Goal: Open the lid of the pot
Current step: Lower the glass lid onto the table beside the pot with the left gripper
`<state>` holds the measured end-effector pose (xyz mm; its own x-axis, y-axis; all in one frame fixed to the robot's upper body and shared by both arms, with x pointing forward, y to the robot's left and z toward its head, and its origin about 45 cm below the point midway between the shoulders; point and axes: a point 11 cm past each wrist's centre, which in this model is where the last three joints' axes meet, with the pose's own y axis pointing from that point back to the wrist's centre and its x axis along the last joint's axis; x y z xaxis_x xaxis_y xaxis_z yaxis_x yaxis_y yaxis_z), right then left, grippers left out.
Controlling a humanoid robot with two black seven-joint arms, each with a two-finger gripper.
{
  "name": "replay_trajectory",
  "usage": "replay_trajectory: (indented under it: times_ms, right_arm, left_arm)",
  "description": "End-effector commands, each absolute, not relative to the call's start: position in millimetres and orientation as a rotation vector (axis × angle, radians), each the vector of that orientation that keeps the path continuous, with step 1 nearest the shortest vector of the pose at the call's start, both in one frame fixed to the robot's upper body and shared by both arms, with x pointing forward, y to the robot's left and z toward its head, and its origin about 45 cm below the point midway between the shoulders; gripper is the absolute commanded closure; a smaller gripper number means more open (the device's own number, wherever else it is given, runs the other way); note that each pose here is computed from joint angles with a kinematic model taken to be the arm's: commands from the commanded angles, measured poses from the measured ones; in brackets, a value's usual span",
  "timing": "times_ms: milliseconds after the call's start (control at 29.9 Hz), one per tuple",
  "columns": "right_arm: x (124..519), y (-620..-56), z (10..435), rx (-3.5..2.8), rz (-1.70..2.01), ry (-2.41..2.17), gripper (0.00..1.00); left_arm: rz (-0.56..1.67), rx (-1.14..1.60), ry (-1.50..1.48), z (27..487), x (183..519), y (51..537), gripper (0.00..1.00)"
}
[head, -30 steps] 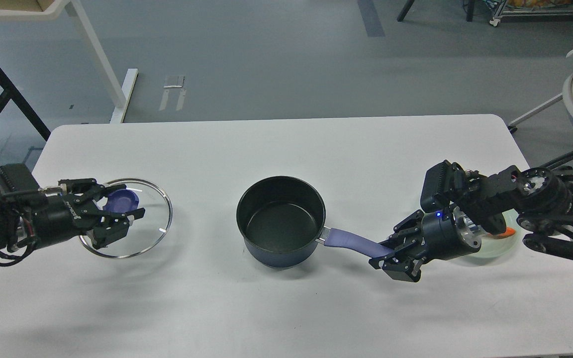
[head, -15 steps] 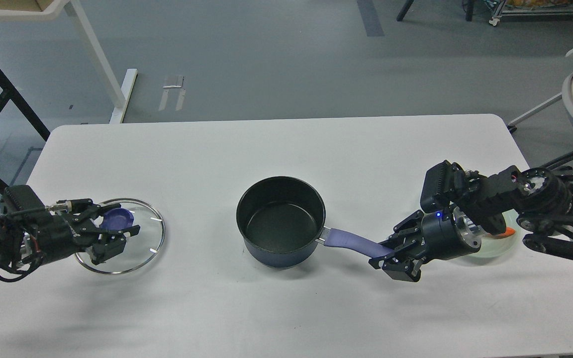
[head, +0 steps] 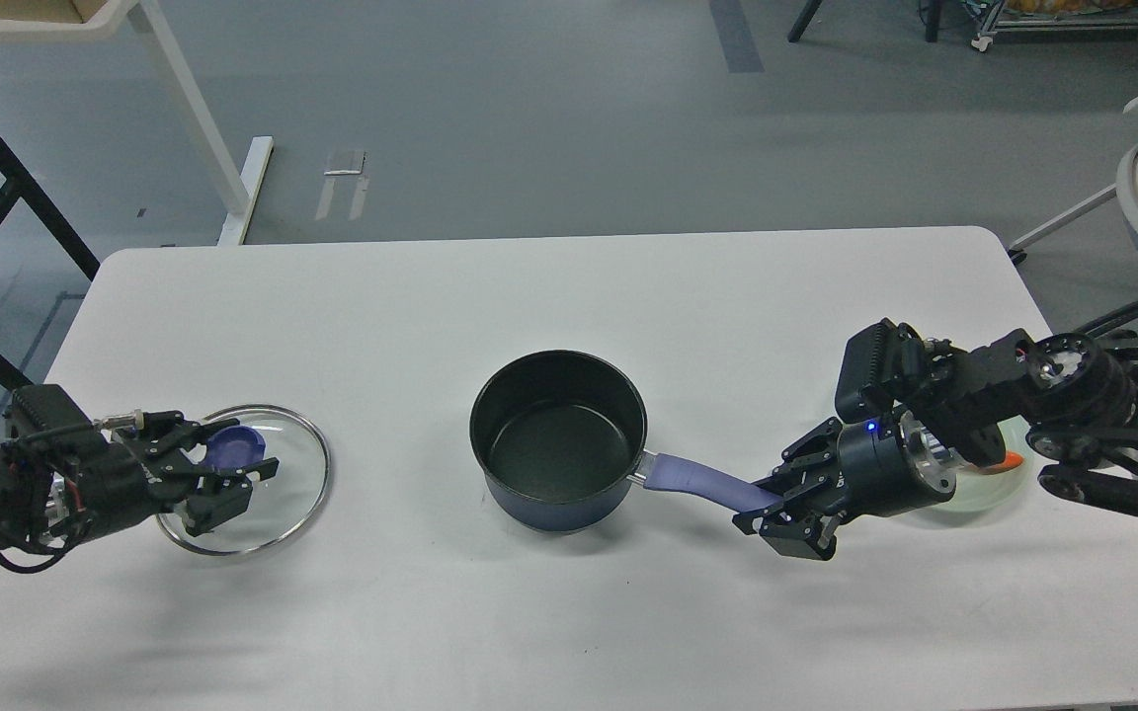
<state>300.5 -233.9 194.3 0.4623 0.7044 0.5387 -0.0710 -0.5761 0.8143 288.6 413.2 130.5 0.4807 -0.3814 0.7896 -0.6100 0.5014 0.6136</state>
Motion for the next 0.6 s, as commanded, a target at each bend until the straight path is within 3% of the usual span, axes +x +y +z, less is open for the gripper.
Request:
replay_trajectory:
  times_ms: [0, 267, 568]
  right_arm:
    - [300.4, -233.2, 194.3, 1.892, 1.194, 0.532, 0.68]
    - [300.1, -233.4, 193.9, 1.893, 1.193, 0.533, 0.67]
    - [300.2, -232.1, 194.1, 1.893, 1.196, 0.535, 0.66]
  left_arm:
    - [0.183, 1.093, -1.118, 130.5, 288.9, 412.6, 0.23]
    - [0.192, 1.092, -1.116, 132.2, 289.8, 412.9, 0.03]
    - [0.251, 1.084, -1.084, 135.7, 291.3, 414.1, 0.01]
